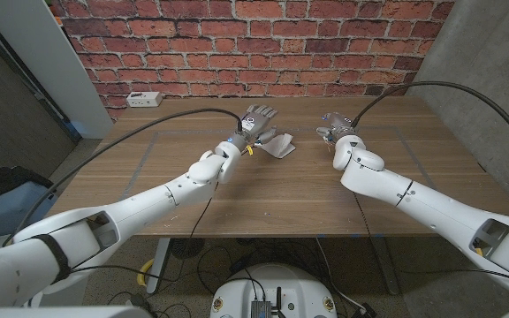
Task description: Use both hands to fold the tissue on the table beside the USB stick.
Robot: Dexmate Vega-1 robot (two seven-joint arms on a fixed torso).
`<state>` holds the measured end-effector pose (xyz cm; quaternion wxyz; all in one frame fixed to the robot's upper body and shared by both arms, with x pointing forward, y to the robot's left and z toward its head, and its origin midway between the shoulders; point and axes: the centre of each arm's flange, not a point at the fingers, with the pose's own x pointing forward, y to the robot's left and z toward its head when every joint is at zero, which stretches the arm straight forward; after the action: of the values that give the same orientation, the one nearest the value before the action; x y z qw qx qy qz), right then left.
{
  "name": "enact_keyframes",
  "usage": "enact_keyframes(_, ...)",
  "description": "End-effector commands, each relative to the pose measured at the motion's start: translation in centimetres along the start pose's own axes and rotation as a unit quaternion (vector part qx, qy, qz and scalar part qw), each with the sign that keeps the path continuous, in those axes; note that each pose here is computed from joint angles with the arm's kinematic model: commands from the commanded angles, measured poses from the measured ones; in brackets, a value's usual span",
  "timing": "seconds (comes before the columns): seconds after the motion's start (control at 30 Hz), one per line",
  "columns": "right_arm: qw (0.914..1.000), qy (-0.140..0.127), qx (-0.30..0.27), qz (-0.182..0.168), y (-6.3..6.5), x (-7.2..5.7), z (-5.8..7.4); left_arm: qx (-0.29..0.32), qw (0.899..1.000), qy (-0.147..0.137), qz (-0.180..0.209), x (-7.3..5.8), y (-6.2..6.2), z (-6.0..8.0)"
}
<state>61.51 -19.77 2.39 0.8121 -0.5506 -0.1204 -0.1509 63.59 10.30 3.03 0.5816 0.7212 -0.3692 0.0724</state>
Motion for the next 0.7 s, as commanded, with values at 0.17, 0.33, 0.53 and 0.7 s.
enact_keyframes(0.17,0.9999,-0.005,0.014,0.0,0.2,-0.3,0.0,-0.017,0.988,-0.074,-0.133,-0.2,-0.8,-0.1)
enact_keyframes(0.33,0.9999,-0.005,0.014,0.001,0.3,-0.4,0.0,-0.008,0.98,-0.105,-0.166,0.0,-1.2,0.1)
enact_keyframes(0.53,0.9999,-0.004,0.015,-0.001,0.2,-0.5,0.0,0.02,0.968,-0.14,-0.207,0.2,-1.9,0.8)
enact_keyframes(0.7,0.9998,-0.003,0.018,0.001,0.3,-0.6,-0.2,0.028,0.959,-0.149,-0.238,0.3,-2.5,1.1)
